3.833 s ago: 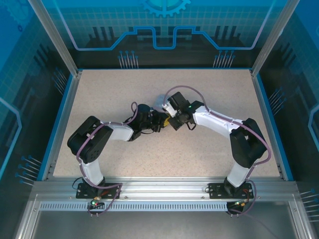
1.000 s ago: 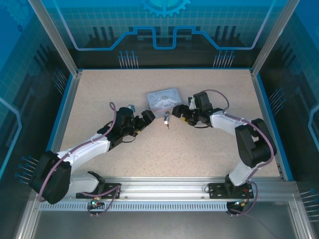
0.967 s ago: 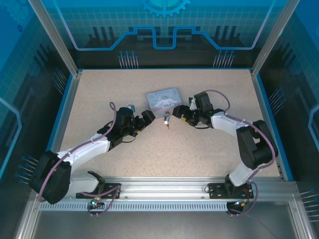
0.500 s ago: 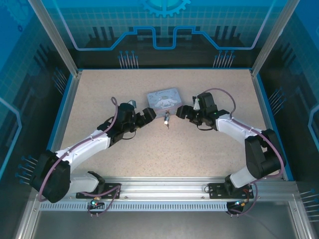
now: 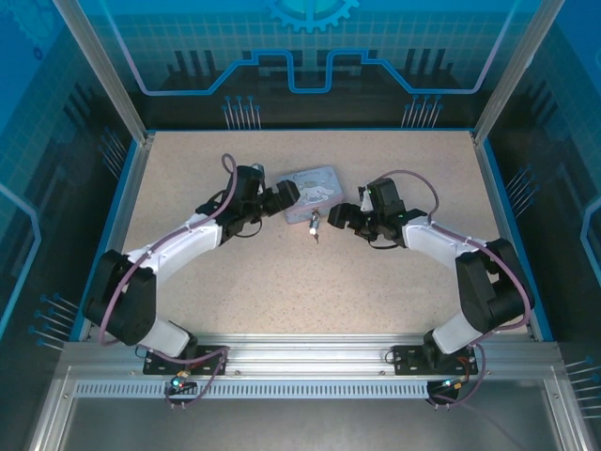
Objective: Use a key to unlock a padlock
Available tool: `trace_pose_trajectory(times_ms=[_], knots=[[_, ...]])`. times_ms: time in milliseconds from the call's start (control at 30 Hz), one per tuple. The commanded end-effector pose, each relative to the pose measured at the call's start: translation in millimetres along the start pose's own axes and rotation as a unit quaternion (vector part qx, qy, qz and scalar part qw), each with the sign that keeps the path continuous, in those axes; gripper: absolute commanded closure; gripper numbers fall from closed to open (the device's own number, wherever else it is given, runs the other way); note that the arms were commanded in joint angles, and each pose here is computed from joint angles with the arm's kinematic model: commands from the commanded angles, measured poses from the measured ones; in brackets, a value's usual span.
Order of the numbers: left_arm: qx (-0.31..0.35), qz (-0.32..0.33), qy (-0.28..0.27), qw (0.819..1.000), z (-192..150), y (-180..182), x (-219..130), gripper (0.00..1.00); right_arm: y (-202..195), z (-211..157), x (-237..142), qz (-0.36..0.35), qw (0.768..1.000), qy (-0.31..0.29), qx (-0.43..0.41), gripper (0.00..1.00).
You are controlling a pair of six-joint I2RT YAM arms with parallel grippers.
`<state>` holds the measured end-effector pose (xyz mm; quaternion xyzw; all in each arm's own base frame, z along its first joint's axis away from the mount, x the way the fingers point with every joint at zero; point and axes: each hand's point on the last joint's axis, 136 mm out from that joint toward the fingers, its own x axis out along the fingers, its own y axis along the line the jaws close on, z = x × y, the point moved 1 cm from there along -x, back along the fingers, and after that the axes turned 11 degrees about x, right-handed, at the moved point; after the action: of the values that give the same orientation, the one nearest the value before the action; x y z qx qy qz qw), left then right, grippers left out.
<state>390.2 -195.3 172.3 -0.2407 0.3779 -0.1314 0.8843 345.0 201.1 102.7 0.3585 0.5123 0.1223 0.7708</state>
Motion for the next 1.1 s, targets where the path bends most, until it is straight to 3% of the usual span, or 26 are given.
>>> trace_pose_trajectory(times_ms=[0, 200, 267, 367, 467, 667, 1067], knots=[[0.018, 0.019, -0.003, 1.000, 17.5, 7.0, 7.6, 0.01, -9.8, -12.7, 9.3, -0.008, 1.000, 0.019, 0.004, 0.17], [0.024, 0.026, 0.006, 0.999, 33.9, 9.1, 21.2, 0.01, -7.5, -14.7, 8.9, -0.015, 1.000, 0.019, -0.005, 0.09], [0.026, 0.029, 0.011, 0.999, 36.4, 10.0, 25.3, 0.01, -6.5, -16.3, 9.3, -0.019, 1.000, 0.018, -0.008, 0.00], [0.029, 0.033, 0.018, 0.999, 38.4, 12.5, 32.4, 0.01, -7.9, -22.6, 14.5, -0.027, 0.999, 0.025, -0.011, 0.00], [0.028, 0.034, 0.025, 0.999, 40.1, 14.7, 39.1, 0.01, 3.6, -21.1, 21.8, -0.023, 0.999, 0.026, -0.019, 0.05], [0.018, 0.027, 0.027, 0.999, 43.9, 18.2, 43.9, 0.01, 10.2, -27.8, 40.3, -0.039, 0.998, 0.026, -0.035, 0.23], [0.001, 0.010, 0.026, 1.000, 47.0, 23.9, 46.5, 0.01, 10.4, -15.7, 72.0, -0.052, 0.998, -0.006, -0.020, 0.37]])
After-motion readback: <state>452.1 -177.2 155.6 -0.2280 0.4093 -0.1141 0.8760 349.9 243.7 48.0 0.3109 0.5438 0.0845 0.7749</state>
